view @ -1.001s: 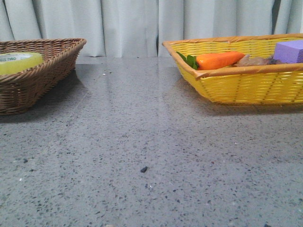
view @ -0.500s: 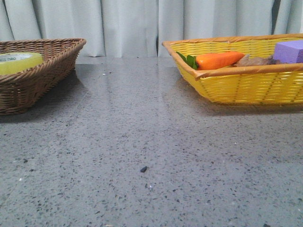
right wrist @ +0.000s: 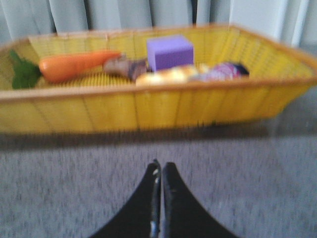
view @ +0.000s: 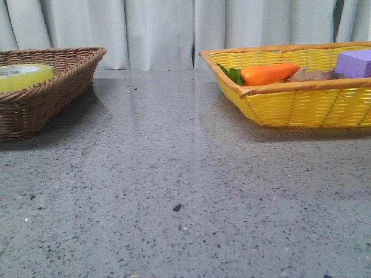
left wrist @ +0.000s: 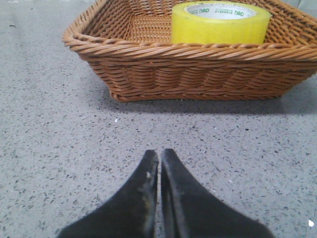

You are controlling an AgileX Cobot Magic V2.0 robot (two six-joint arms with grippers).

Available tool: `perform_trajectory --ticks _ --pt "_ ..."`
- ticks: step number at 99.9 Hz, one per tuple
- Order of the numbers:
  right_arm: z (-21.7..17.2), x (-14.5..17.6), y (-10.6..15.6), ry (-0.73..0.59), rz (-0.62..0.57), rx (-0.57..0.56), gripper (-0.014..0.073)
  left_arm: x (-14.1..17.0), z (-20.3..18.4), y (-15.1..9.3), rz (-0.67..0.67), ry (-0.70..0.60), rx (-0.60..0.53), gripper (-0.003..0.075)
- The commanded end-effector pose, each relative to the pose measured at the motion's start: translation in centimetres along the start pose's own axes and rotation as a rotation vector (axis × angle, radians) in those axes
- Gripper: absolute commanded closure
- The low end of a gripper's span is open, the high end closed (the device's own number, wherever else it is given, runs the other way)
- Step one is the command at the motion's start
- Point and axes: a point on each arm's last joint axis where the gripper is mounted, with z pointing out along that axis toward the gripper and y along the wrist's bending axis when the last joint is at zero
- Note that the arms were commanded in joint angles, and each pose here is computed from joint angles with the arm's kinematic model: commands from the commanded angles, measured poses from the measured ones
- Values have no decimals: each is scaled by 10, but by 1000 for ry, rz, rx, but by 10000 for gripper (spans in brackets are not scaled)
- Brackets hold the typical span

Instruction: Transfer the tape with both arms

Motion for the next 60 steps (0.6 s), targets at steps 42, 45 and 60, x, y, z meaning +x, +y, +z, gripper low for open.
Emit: perform_trajectory --ticks 42,45,60 --pt "0 14 0 93 6 -1 669 -3 -1 0 -19 -72 3 741" --pt "0 14 0 93 6 -1 669 -3 -1 0 -19 -72 3 741" --pt "0 14 0 93 6 -1 669 -3 -1 0 -19 -72 3 741"
